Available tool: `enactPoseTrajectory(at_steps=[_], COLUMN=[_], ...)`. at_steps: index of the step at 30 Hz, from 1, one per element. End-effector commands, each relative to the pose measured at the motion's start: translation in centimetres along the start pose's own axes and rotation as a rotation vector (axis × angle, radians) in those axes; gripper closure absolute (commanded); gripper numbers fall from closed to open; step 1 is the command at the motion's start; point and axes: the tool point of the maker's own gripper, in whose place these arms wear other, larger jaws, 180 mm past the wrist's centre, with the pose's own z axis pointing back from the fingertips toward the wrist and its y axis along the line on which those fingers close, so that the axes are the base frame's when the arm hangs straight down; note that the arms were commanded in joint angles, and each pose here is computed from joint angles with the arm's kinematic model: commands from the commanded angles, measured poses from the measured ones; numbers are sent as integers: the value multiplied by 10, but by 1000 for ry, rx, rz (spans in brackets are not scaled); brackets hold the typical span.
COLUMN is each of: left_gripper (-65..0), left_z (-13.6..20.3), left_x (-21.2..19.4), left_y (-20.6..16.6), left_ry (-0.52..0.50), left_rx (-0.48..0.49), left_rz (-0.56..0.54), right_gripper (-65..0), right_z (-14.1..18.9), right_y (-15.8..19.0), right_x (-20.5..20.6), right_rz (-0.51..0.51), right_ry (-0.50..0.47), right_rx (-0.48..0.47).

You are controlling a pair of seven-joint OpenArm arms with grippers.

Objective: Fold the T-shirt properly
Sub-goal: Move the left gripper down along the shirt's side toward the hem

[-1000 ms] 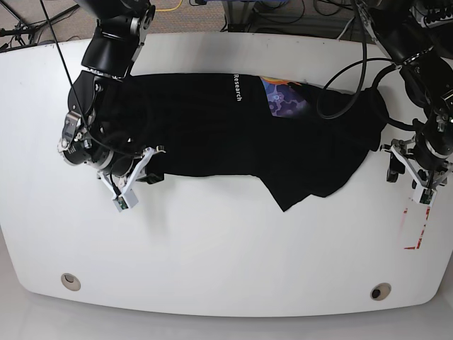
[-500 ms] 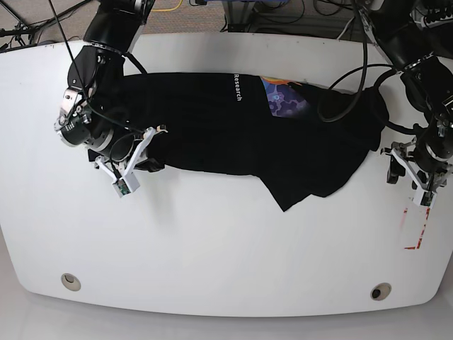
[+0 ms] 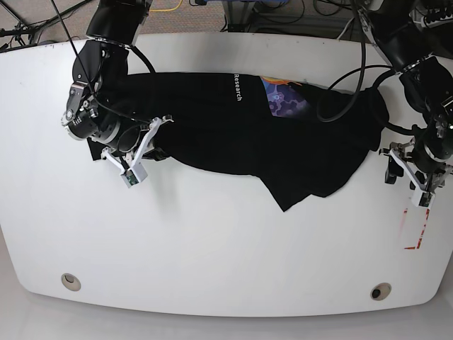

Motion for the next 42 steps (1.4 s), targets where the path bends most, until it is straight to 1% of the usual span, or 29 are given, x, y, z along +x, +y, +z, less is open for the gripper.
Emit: enactPoseTrajectory(at_steps=[1, 7, 11, 17, 19, 27, 29, 37, 39, 42], left_gripper=[-358, -358, -357, -358, -359, -361, -358, -360, -363, -365], left_z=[0, -4, 0, 1, 5, 5, 7, 5, -1, -10], left_x=[18, 18, 16, 15, 21, 23, 25, 28, 33, 35], left_y=[5, 3, -1, -1, 0, -2, -1, -3, 2, 2], left_ry=[-54, -53, -53, -52, -67, -72, -77, -79, -71, -63], left_rx=[3, -6, -4, -2, 11, 9, 13, 3, -2, -28], left_rz=[-4, 0, -14, -15, -26, -34, -36, -51, -74, -78], right_gripper=[-3, -12, -98, -251, -318, -341, -360, -387, -386, -380], right_z=[6, 6, 4, 2, 5, 5, 8, 8, 4, 4], right_y=[-1, -1, 2, 3, 4, 5, 5, 8, 18, 22], right_x=[13, 7, 0, -4, -5, -7, -3, -7, -7, -7], right_rz=[19, 12, -2, -11, -11, -14, 2, 13, 22, 28], right_ry=[-50, -39, -23, -15, -18, -14, -25, -14, -11, -14], right_rx=[-6, -6, 1, 8, 7, 7, 4, 9, 32, 40])
